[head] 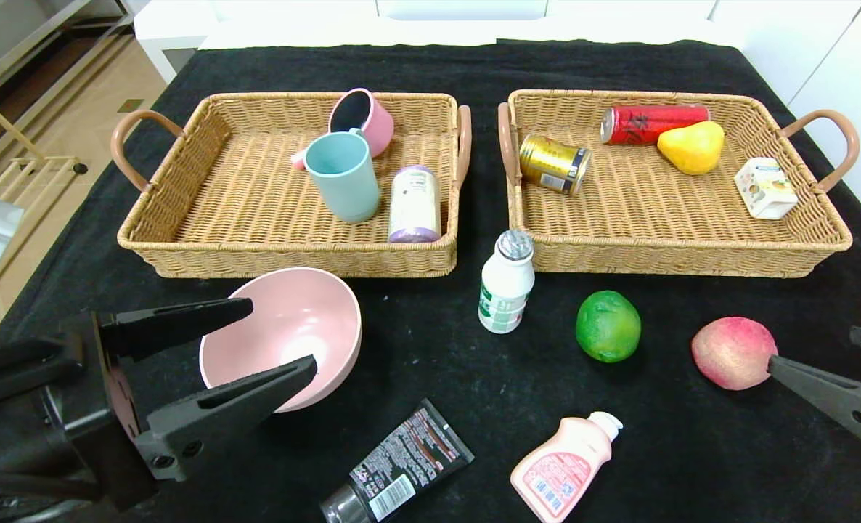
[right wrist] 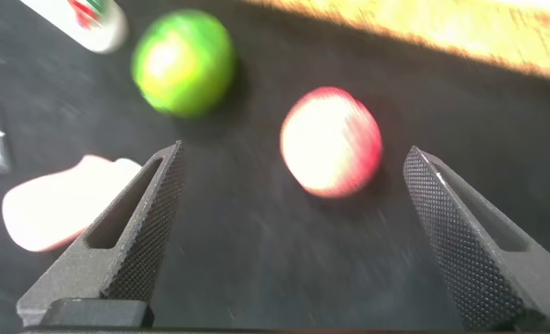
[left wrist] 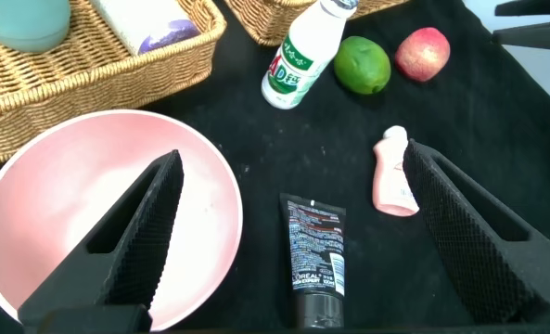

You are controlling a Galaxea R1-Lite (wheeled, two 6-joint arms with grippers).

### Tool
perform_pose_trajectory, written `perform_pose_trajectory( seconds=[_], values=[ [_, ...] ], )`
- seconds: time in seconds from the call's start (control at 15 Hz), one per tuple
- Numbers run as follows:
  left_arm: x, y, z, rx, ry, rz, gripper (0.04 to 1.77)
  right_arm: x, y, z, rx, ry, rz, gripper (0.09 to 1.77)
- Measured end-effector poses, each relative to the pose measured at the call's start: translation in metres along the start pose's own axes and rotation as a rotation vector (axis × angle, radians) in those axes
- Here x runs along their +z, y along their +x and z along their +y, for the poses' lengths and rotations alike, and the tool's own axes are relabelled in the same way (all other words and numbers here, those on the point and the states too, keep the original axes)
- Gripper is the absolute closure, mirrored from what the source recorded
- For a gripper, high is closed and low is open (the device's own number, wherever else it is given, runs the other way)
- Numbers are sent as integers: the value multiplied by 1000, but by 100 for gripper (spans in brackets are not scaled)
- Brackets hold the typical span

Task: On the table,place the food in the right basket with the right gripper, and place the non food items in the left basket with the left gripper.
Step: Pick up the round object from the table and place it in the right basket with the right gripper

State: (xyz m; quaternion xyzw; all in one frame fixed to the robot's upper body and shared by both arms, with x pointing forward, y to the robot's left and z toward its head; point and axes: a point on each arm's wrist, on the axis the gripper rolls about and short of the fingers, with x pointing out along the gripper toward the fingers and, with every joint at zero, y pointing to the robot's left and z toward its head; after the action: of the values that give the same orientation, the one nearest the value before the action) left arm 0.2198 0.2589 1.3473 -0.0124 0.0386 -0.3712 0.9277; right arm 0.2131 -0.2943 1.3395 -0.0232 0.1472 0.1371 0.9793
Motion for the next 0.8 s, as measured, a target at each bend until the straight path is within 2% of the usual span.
perform_pose_trajectory(
  seconds=[0.4, 0.6, 0.8],
  values=[
    [0, -2, -3, -14, 3, -7, 9, 24, 3, -4, -150, 164, 179, 15],
    [1, -3, -3, -16, 2, -11, 9, 35, 25, -3, -177, 259, 254, 15],
    [2, -3, -4, -18, 1, -15, 9, 40, 48, 1, -189, 296, 321, 15]
  ],
)
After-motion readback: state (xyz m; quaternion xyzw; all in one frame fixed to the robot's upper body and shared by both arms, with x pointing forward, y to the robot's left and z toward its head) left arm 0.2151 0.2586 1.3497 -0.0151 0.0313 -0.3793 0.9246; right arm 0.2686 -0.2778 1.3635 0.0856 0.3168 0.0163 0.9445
